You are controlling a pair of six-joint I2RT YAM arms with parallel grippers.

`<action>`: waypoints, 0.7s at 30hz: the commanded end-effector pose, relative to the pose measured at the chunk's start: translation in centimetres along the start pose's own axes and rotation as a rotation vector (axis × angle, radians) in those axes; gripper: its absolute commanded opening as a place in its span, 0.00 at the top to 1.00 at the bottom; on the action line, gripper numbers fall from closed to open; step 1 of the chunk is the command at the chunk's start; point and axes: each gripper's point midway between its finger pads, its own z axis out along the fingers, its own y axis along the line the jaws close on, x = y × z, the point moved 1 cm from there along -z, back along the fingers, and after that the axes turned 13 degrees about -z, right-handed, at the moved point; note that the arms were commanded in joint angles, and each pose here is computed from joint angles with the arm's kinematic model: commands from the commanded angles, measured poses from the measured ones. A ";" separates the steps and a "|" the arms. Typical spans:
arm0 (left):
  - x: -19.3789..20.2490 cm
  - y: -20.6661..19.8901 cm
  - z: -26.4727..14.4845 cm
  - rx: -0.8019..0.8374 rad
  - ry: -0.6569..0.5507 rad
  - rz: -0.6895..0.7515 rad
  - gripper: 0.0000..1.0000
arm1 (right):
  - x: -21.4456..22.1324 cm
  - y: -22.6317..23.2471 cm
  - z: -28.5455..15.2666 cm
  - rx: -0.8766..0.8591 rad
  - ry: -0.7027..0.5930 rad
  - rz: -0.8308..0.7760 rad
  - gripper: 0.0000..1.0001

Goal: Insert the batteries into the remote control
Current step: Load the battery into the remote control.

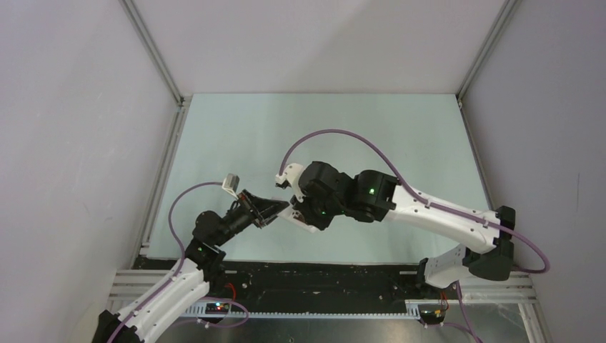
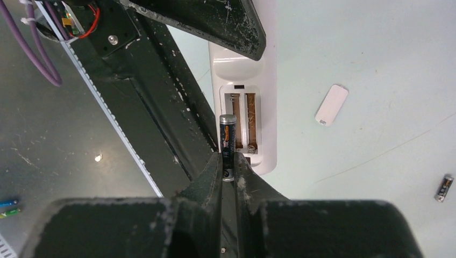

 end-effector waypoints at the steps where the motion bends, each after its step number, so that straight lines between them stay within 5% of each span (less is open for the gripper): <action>1: 0.3 -2.2 0.3 0.048 0.022 0.065 1.00 | -0.2 0.0 0.0 -0.003 0.043 -0.002 0.90; 21: 0.5 -2.2 0.2 0.044 0.031 0.058 1.00 | 0.9 -0.1 2.5 0.000 0.134 -0.017 0.83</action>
